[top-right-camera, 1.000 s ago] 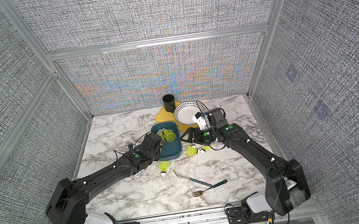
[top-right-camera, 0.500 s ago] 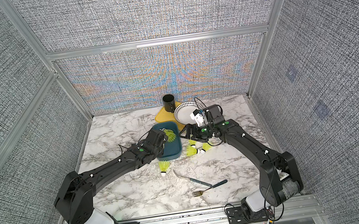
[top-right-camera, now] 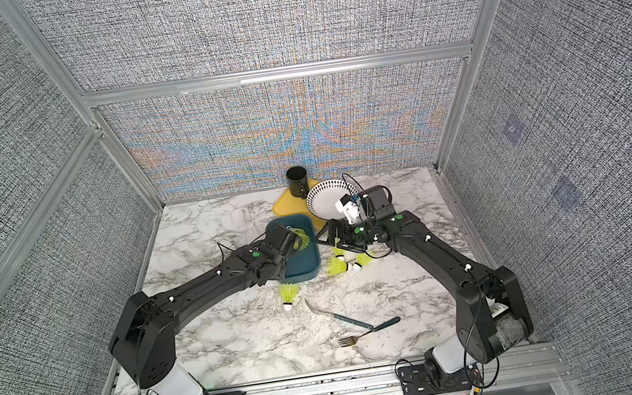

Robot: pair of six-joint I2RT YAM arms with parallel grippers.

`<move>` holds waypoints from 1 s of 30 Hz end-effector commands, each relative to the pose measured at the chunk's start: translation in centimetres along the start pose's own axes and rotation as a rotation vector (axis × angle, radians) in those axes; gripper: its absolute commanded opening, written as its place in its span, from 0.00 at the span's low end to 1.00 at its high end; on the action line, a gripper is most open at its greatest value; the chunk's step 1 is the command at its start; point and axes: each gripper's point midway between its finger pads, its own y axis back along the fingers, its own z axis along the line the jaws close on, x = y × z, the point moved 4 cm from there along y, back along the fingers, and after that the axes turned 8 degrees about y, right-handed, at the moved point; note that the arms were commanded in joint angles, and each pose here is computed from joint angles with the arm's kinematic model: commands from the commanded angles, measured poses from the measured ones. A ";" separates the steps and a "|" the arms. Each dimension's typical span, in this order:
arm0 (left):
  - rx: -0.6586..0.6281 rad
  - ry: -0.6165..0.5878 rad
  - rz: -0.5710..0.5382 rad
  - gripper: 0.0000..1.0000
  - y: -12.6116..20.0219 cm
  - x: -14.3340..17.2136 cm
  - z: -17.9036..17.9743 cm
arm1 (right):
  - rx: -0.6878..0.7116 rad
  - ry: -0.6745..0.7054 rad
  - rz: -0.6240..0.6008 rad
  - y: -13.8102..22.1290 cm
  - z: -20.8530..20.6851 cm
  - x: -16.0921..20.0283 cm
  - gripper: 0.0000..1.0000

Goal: Put the shuttlecocks into the storage box
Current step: Place the shuttlecock in the storage box.

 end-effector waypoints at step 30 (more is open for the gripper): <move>0.246 0.363 -0.035 0.02 -7.6 1.0 -3.1 | -0.023 0.016 -0.010 0.5 -0.1 -0.1 0.99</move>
